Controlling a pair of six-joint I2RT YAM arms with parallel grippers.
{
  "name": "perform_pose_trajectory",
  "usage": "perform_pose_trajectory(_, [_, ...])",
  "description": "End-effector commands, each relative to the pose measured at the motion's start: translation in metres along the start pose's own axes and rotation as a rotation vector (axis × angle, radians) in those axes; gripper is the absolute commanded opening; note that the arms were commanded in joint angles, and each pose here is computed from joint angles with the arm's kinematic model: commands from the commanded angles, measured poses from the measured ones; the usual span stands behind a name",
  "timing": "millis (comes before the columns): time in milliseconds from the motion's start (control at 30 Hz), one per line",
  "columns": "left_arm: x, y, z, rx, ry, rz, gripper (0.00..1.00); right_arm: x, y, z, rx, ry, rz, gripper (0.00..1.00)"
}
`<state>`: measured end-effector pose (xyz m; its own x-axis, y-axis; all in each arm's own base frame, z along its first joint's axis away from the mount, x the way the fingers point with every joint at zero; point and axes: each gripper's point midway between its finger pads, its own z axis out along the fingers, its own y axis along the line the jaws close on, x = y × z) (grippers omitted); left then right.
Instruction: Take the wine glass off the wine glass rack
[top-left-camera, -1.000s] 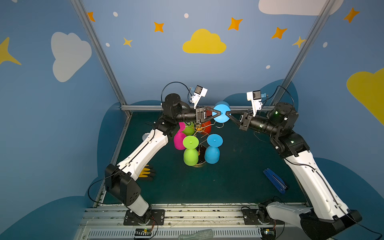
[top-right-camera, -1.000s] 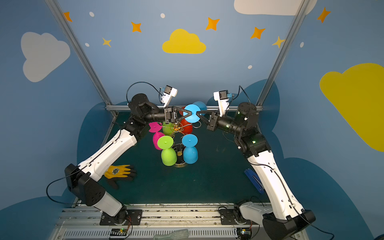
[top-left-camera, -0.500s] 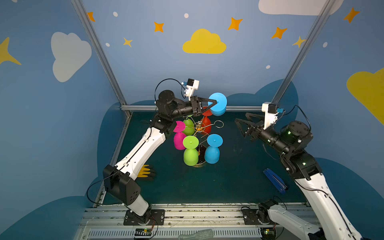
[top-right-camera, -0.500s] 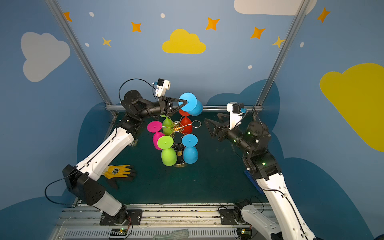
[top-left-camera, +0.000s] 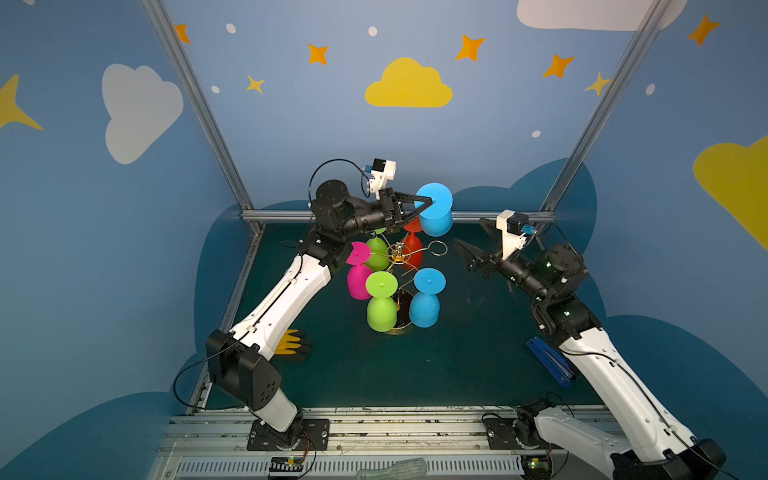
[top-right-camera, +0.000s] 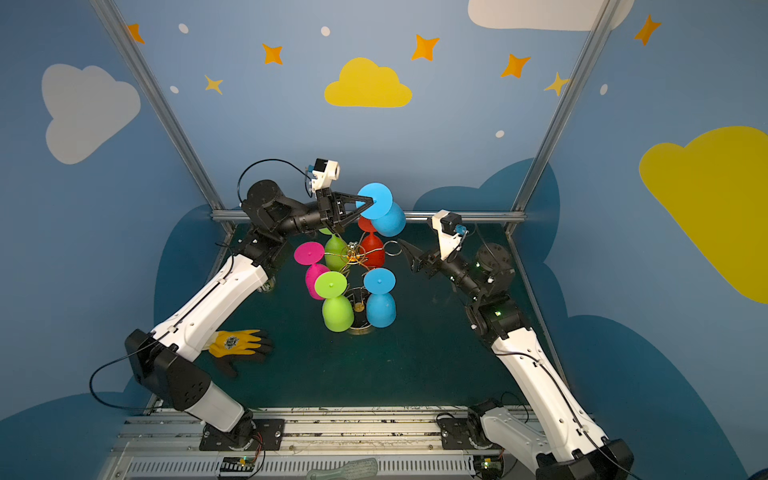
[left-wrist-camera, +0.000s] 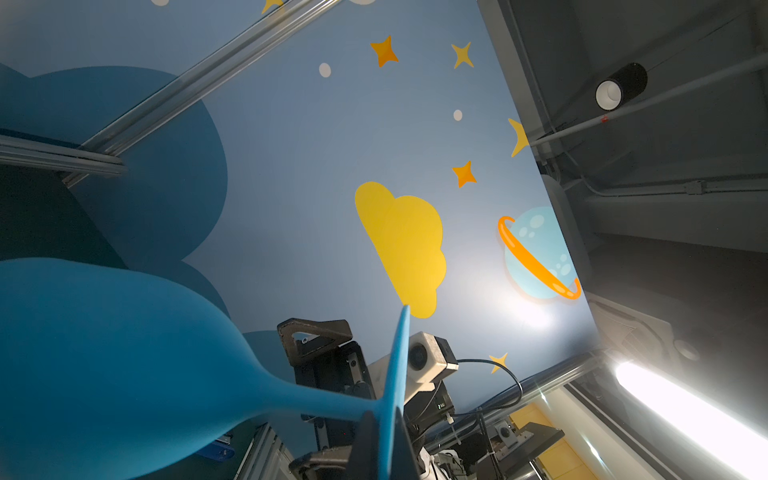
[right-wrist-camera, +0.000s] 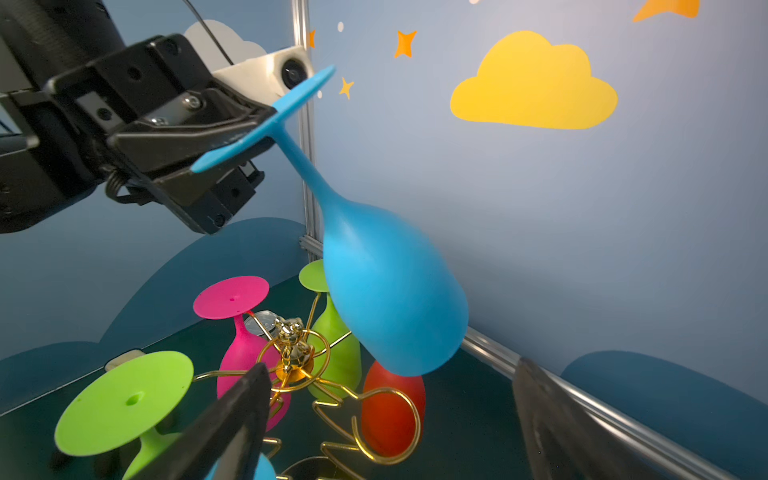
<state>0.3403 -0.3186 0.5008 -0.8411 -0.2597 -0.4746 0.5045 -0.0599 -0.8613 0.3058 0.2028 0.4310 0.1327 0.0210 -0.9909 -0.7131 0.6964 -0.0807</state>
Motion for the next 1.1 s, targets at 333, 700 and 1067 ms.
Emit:
perform_pose_trajectory(333, [0.001, -0.03, -0.006, 0.056, 0.007, -0.006, 0.04, -0.011, -0.003, 0.049, -0.085, -0.038, -0.12, 0.9])
perform_pose_trajectory(700, [0.004, -0.04, -0.008, 0.075, 0.018, 0.0, 0.04, 0.007, 0.006, 0.081, -0.158, 0.014, -0.108, 0.9])
perform_pose_trajectory(1067, [0.004, -0.046, -0.008, 0.098, 0.023, -0.001, 0.05, 0.017, 0.008, 0.088, -0.144, 0.057, -0.085, 0.78])
